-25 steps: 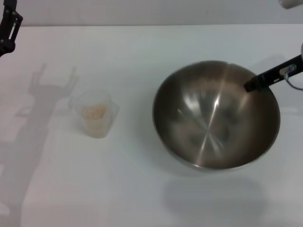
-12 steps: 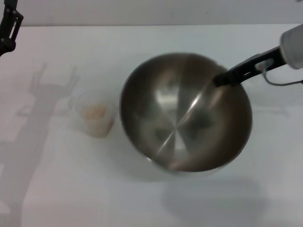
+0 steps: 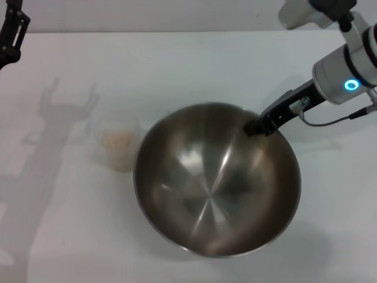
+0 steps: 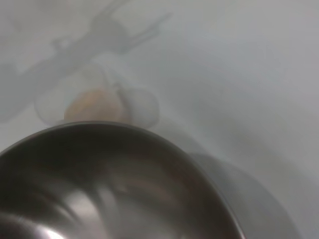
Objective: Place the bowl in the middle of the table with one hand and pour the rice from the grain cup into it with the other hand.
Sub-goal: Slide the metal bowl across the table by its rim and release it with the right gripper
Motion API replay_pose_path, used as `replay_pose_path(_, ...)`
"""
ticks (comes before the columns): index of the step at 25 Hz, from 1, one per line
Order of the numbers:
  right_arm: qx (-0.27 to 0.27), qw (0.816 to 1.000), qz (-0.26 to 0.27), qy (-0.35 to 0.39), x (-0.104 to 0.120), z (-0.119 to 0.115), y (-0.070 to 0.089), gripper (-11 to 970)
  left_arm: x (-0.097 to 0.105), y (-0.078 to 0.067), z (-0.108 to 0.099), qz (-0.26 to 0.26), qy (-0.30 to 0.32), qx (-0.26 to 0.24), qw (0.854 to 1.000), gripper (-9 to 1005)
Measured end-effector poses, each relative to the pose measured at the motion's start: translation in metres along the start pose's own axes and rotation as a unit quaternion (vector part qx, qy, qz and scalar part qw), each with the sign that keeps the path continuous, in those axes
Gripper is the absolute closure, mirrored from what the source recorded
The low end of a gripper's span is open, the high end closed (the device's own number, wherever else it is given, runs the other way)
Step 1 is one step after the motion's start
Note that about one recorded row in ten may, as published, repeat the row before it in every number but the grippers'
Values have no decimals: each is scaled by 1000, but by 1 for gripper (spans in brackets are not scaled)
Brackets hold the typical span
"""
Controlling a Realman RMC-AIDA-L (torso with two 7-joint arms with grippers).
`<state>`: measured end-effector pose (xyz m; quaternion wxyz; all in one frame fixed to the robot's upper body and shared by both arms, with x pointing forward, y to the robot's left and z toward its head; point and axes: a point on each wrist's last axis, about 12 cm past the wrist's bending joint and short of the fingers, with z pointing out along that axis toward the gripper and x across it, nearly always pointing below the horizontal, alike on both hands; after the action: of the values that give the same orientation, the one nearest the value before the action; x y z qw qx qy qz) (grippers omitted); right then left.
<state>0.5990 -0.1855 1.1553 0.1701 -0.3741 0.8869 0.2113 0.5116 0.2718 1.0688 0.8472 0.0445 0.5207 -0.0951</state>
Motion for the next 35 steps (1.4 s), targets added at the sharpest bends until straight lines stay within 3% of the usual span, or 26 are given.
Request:
replay_pose_path(17,1,999,-14,30,0,6,5,945,0,-2,2,-3,-3,1,1000,164)
replay_pose_path(25,8,999,-36,30,-6,2,12,759,-1,-2,1,-4,-4,1,1000,164)
replay_pose_path(35,57,994,-90,7,-25,-7,20,544,-2,0,-4,-2,-6,-3,1000,164)
